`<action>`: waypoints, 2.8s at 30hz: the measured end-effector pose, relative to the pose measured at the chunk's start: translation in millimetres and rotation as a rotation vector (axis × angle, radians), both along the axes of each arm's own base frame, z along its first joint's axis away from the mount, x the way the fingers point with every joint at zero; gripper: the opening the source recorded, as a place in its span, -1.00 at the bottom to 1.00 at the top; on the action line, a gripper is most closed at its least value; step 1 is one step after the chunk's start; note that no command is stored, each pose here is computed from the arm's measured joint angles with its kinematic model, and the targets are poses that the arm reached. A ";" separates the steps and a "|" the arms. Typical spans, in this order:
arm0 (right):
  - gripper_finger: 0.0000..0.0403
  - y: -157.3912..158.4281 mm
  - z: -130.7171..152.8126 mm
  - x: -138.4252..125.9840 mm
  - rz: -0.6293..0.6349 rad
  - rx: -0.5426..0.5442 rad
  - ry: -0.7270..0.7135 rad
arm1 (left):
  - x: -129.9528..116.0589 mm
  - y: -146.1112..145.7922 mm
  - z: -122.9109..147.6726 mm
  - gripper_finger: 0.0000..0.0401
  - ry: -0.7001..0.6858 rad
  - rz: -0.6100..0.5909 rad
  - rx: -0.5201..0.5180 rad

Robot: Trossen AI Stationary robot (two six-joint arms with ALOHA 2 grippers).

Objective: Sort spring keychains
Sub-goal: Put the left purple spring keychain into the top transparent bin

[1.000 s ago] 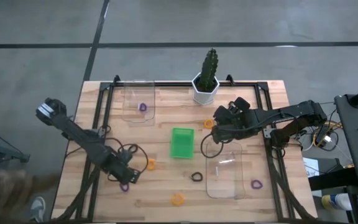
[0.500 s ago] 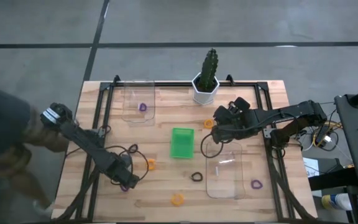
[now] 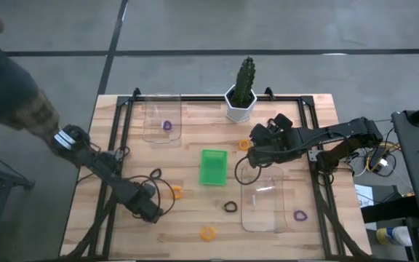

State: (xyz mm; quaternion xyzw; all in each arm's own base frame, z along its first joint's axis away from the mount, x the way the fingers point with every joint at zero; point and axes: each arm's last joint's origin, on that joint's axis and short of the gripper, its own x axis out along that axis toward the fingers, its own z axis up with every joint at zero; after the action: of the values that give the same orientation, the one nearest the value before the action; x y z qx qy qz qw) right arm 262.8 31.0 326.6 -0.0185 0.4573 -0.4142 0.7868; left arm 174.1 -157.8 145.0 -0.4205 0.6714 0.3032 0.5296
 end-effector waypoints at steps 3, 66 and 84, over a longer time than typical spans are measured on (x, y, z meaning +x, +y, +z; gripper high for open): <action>-0.36 -0.1 0.0 0.0 0.000 0.000 0.000 | 0.1 -0.5 -5.2 -0.17 0.022 -0.003 -0.001; -0.36 -0.3 -0.1 0.0 -0.001 -0.008 0.000 | 4.6 22.3 215.1 -0.97 -1.840 -0.535 0.580; -0.37 -0.2 0.0 0.1 -0.003 -0.008 -0.004 | 25.6 50.6 177.0 -0.97 -1.425 0.020 0.614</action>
State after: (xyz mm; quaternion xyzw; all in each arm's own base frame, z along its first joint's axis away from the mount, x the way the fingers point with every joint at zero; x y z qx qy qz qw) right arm 262.8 30.8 326.6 -0.0202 0.4542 -0.4174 0.7868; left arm 199.8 -107.2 322.0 -0.3545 0.0507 0.1369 0.9236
